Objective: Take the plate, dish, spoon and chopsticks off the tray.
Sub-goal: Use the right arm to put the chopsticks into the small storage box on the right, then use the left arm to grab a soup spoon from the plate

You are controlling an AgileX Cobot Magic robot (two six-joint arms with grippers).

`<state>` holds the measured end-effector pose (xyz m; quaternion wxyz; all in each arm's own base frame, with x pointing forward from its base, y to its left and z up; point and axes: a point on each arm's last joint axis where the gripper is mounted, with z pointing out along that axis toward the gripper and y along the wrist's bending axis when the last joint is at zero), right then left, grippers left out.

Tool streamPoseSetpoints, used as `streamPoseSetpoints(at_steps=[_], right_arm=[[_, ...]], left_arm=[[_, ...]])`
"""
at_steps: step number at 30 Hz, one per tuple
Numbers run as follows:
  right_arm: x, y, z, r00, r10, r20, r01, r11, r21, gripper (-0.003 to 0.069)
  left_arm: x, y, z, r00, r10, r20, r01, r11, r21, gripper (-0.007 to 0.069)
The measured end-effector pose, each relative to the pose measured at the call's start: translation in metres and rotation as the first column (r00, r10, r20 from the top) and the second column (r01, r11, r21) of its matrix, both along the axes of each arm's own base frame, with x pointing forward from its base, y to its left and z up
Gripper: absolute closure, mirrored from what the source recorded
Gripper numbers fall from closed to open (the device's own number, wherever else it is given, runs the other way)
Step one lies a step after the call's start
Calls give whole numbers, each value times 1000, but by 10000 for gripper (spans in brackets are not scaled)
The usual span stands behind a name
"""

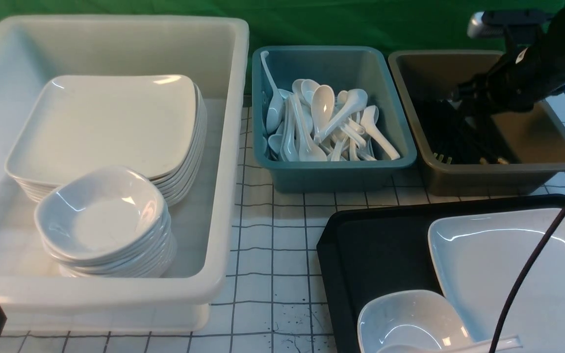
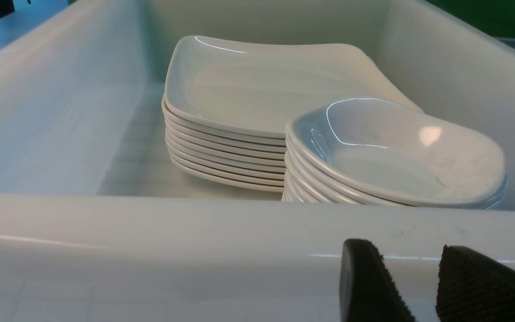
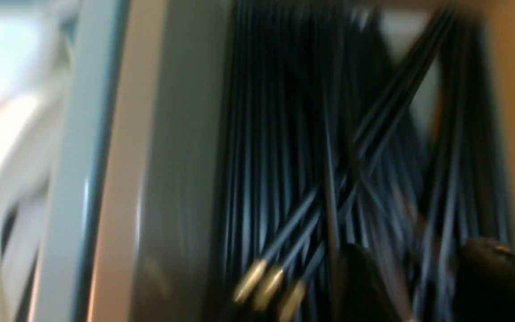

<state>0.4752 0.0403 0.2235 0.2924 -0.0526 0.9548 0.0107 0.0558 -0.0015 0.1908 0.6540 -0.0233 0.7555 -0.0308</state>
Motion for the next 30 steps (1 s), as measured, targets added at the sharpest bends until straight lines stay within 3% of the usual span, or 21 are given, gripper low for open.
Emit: streamPoseSetpoints(at_steps=[2, 4, 5, 6, 7, 13, 20, 21, 23, 25, 30], right_arm=[[-6, 1, 2, 997, 2, -76, -3, 1000, -5, 330], [-16, 0, 10, 988, 2, -154, -4, 1000, -11, 444], [-18, 0, 11, 987, 3, -162, -5, 1000, -12, 459], [-27, 0, 20, 976, 5, -219, -9, 1000, -17, 564], [-38, 1, 34, 967, 8, -254, -14, 1000, -19, 617], [-83, 0, 93, 947, 46, -317, -51, 999, -8, 629], [-147, -4, 177, 992, 60, -109, -59, 998, 13, 629], [-172, -7, 193, 996, 62, -67, -61, 998, 14, 629], [-191, -9, 198, 997, 65, -51, -64, 998, 13, 629], [-239, -13, 208, 998, 71, -1, -71, 997, 11, 629], [-313, -21, 200, 991, 100, 93, -99, 995, -13, 629]], left_arm=[[0, 0, 0, 1000, 0, 0, 0, 1000, 0, 385], [0, 0, 0, 1000, 0, 0, 0, 1000, 0, 385], [0, 0, 0, 1000, 0, 0, 0, 1000, 0, 385], [0, 0, 0, 1000, 0, 0, 0, 1000, 0, 385], [0, 0, 0, 1000, 0, 0, 0, 1000, 0, 385], [0, 0, 0, 1000, 0, 0, 0, 1000, 0, 385], [0, 0, 0, 1000, 0, 0, 0, 1000, 0, 385], [0, 0, 0, 1000, 0, 0, 0, 1000, 0, 385], [0, 0, 0, 1000, 0, 0, 0, 1000, 0, 385], [0, 0, 0, 1000, 0, 0, 0, 1000, 0, 385], [0, 0, 0, 1000, 0, 0, 0, 1000, 0, 385]])
